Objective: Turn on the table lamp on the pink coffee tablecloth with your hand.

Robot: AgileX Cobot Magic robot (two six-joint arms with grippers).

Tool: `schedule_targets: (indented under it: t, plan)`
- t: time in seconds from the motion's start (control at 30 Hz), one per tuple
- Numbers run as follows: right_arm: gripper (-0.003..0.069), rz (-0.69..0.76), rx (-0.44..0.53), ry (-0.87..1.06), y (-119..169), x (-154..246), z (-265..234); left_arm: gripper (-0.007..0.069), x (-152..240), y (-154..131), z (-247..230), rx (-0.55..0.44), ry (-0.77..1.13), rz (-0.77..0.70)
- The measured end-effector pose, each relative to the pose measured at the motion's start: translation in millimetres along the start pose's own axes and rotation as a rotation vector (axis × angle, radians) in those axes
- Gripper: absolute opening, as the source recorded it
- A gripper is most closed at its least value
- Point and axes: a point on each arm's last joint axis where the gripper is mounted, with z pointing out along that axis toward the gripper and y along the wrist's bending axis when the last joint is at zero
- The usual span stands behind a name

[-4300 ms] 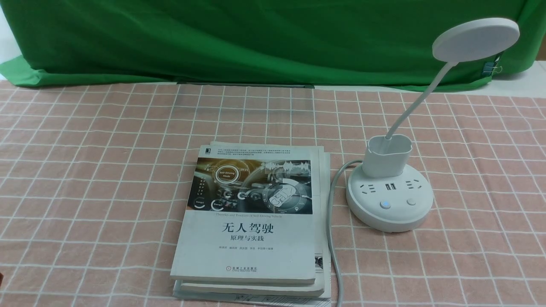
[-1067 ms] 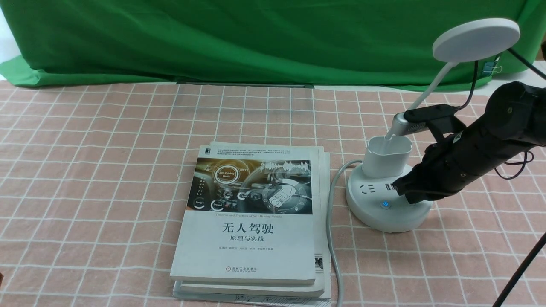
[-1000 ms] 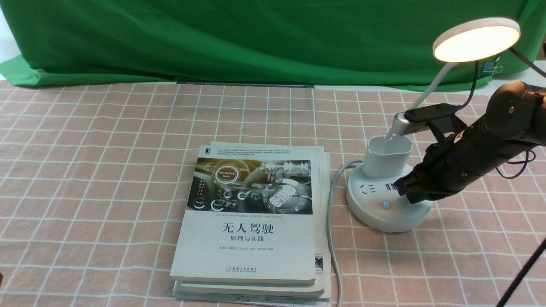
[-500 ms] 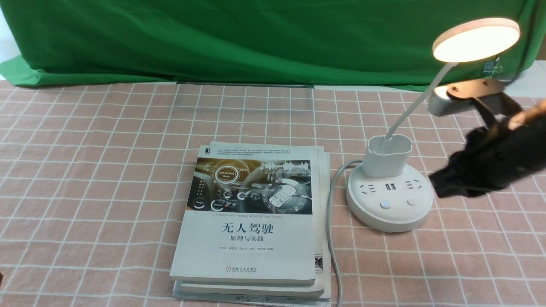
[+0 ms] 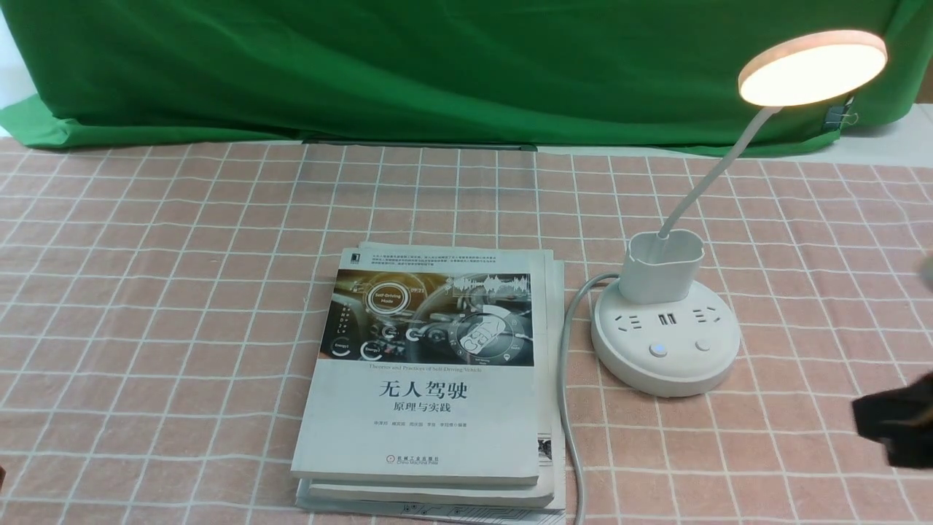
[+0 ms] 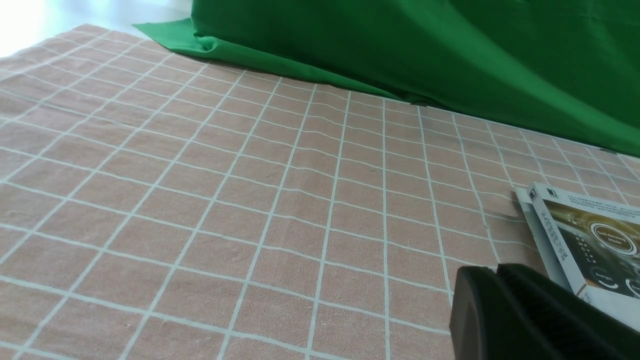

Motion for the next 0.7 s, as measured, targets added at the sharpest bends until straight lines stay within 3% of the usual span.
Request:
schedule_targets:
  t: [0.43, 0.63, 0.7]
  plan:
    - [0.007, -0.04, 0.014, -0.29, 6.8, 9.3, -48.8, 0.0019, 0.0, 0.0, 0.0, 0.0, 0.0, 0.0]
    - [0.0028, -0.075, 0.13, -0.519, -3.7, 29.8, -57.1, 0.0019, 0.0, 0.0, 0.0, 0.0, 0.0, -0.003]
    - [0.0027, -0.109, 0.198, -0.614, -9.3, 55.5, -50.9, 0.0019, 0.0, 0.0, 0.0, 0.0, 0.0, -0.002]
